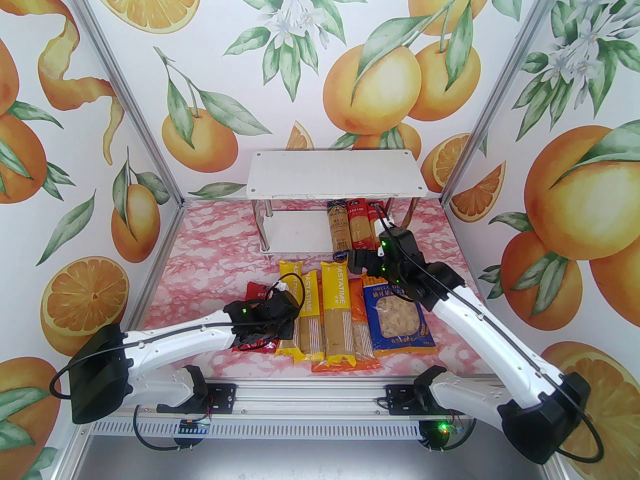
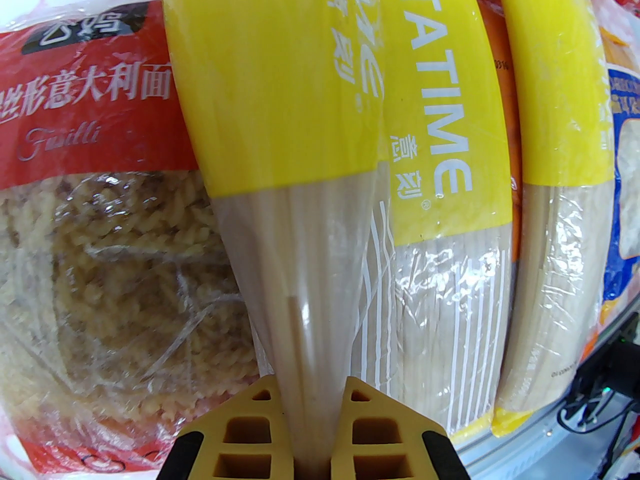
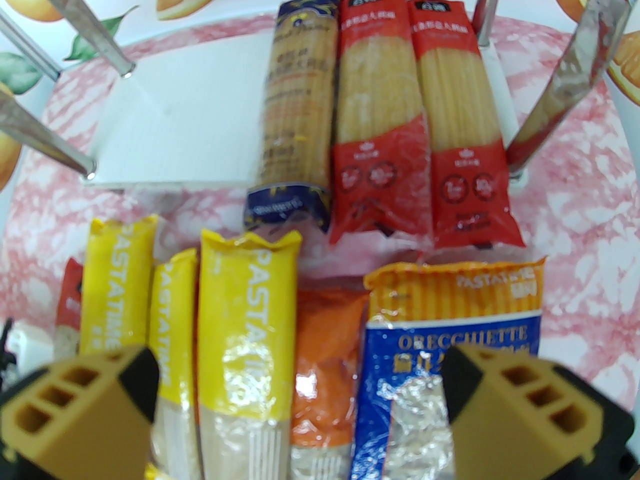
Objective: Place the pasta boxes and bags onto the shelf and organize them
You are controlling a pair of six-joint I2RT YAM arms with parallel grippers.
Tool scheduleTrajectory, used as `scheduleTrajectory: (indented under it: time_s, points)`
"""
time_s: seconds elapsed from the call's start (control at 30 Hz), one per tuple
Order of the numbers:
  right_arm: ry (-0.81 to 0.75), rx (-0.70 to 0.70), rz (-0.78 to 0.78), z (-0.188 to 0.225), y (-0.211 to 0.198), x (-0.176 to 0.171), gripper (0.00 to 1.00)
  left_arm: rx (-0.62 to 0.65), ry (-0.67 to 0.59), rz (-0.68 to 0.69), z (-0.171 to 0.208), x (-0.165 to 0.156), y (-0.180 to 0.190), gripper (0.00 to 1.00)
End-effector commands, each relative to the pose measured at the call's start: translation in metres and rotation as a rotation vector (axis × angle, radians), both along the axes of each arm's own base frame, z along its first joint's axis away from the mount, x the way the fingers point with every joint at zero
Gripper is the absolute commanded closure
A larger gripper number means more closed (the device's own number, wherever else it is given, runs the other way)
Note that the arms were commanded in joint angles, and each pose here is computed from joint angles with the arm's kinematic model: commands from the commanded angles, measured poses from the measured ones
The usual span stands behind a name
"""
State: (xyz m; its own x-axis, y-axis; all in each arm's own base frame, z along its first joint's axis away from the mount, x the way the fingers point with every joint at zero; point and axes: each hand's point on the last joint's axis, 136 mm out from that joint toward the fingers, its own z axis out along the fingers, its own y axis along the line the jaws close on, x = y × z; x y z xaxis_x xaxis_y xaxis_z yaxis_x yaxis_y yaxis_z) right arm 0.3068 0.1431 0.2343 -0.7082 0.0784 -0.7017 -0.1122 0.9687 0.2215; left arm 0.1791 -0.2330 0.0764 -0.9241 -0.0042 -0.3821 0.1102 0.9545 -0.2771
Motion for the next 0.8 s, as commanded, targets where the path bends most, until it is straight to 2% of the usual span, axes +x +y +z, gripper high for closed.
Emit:
scheduleTrajectory:
  time_s: [0.0, 0.37, 0.77]
  points:
    - [-0.019, 0.016, 0.009, 0.004, 0.001, 0.001, 0.01, -0.119, -0.137, 0.041, 0.043, 0.021, -0.004, 1.00]
    - [-0.013, 0.028, 0.015, 0.005, 0.005, 0.004, 0.02, -0.222, -0.276, 0.043, 0.108, 0.060, 0.006, 1.00]
    - [0.014, 0.010, 0.030, 0.005, 0.007, 0.003, 0.02, -0.273, -0.363, 0.010, 0.136, 0.135, -0.013, 1.00]
